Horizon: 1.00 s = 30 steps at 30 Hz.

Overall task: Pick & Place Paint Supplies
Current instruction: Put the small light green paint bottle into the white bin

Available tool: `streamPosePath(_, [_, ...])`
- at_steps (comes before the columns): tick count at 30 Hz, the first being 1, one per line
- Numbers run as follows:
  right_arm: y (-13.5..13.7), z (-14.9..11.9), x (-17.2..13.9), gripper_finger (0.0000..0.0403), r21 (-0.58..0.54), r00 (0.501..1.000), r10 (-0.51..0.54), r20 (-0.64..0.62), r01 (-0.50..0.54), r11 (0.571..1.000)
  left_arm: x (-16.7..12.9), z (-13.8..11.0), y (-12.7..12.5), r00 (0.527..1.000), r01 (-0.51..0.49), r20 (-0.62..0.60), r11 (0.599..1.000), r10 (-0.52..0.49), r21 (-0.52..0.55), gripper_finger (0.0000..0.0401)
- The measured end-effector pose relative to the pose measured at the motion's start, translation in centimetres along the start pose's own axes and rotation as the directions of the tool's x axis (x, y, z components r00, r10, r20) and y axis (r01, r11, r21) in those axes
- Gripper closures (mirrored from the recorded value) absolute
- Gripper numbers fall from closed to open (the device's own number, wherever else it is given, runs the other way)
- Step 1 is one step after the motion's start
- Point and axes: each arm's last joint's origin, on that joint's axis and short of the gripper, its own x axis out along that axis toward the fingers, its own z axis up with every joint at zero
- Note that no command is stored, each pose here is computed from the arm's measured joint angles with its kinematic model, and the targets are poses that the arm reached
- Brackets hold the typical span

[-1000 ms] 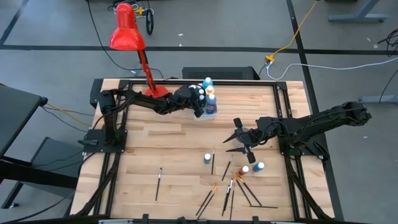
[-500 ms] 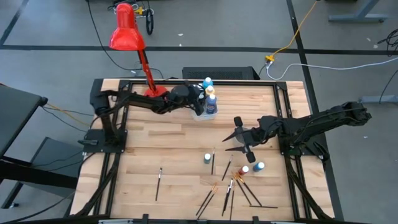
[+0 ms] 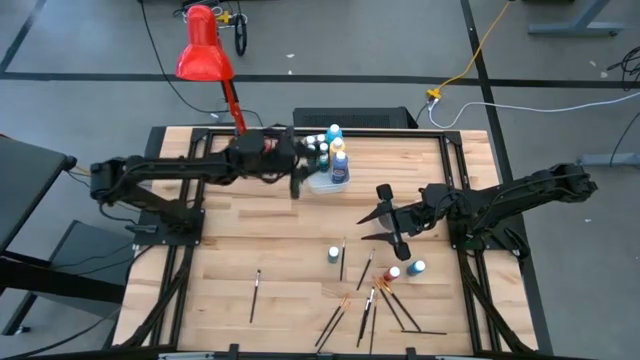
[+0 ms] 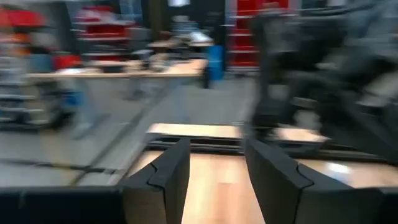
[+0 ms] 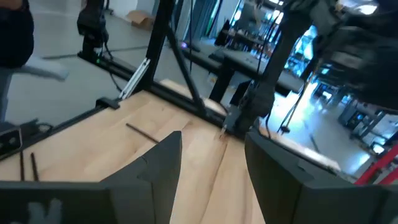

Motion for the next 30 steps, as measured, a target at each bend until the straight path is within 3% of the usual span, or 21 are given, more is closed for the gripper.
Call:
streamPosePath(5, [-0.1,0.1,0.0,0.0224,0.089,1.000,-0.005,0.015,0.003,0.996,-0.1,-0.2,-3.2,0.969,0.244,-0.032,0.969,-0.245,-0.032,0.0244])
streamPosePath(9, [0.0,0.1,0.0,0.0224,0.180,1.000,-0.004,0.014,0.001,0.984,0.7,-1.9,-5.9,0.936,0.330,-0.116,0.943,-0.331,-0.025,0.0246])
streamPosePath(20, [0.1,-0.2,0.0,0.0224,0.310,1.000,0.009,-0.020,-0.003,0.951,3.8,-7.8,-10.5,0.870,0.459,-0.259,0.880,-0.419,0.118,0.0232])
streamPosePath(30, [0.2,-0.4,0.0,0.0224,0.346,0.999,0.019,-0.043,-0.003,0.938,5.5,-12.7,-12.0,0.822,0.481,-0.366,0.876,-0.437,0.031,0.0195])
